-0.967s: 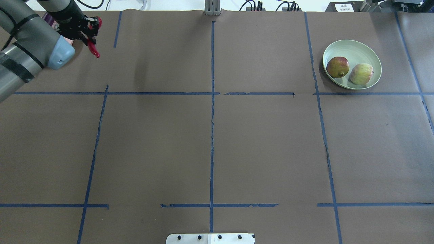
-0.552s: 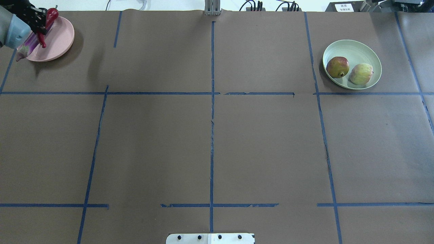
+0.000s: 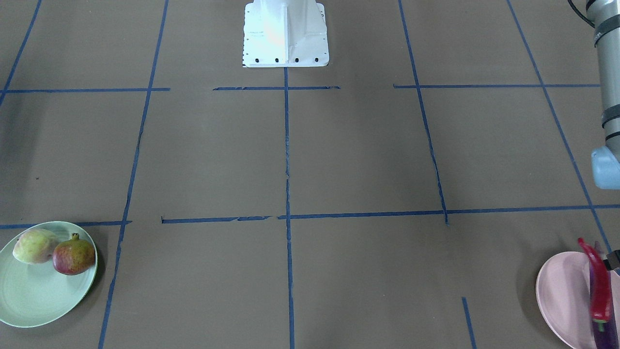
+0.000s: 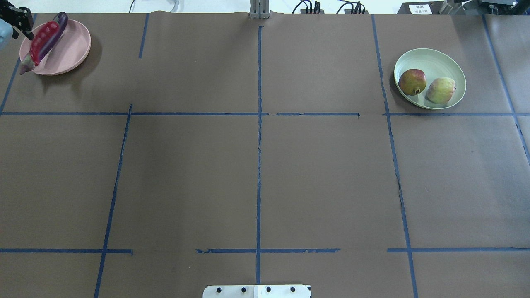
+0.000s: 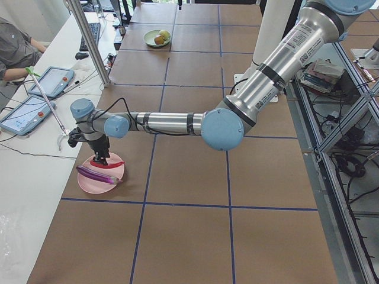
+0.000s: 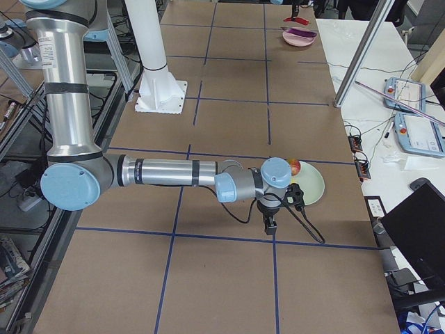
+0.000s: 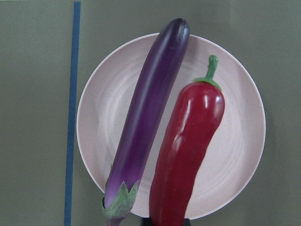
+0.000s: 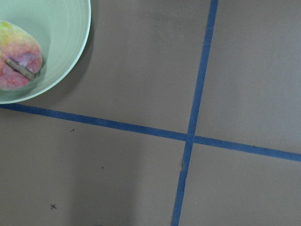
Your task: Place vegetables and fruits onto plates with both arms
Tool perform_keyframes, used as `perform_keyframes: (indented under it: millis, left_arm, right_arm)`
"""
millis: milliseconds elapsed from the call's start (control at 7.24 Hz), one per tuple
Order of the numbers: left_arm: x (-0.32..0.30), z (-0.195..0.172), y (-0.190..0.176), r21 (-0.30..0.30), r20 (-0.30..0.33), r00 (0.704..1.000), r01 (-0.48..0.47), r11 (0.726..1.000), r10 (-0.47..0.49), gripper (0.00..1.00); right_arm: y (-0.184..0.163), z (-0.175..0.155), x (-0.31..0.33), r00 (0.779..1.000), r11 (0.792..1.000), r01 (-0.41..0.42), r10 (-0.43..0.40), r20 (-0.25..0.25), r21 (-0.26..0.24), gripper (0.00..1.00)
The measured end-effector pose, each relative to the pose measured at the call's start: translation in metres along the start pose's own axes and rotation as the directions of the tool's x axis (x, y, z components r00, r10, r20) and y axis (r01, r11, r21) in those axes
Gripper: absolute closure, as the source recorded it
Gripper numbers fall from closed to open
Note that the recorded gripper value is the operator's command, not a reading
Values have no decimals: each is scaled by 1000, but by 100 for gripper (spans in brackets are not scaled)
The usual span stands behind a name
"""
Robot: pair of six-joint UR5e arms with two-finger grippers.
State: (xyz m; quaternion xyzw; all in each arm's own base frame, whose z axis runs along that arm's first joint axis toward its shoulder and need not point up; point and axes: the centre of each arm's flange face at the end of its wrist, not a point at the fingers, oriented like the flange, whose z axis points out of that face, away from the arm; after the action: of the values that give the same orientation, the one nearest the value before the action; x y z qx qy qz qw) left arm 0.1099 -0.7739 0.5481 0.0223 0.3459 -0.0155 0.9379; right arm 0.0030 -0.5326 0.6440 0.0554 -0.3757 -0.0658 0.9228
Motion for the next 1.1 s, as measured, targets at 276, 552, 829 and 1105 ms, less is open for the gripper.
perform_keyframes:
  millis: [276, 552, 829, 1105]
  left_arm:
    - [2, -2, 0, 9, -12, 999, -36, 999, 36, 0]
    - [-19, -11, 4, 9, -15, 989, -146, 989, 146, 0]
    - [-58, -26, 29, -31, -2, 979, -203, 979, 203, 0]
    - [-81, -81, 76, -95, 2, 976, -217, 972, 218, 0]
  right_arm:
    - [3, -3, 5, 1000, 1000, -10, 10, -1, 2, 0]
    - [7, -11, 12, 999, 999, -33, 33, 0, 10, 0]
    - [15, -21, 14, 998, 998, -58, 58, 6, 0, 0]
    - [26, -37, 16, 999, 998, -45, 45, 4, -39, 0]
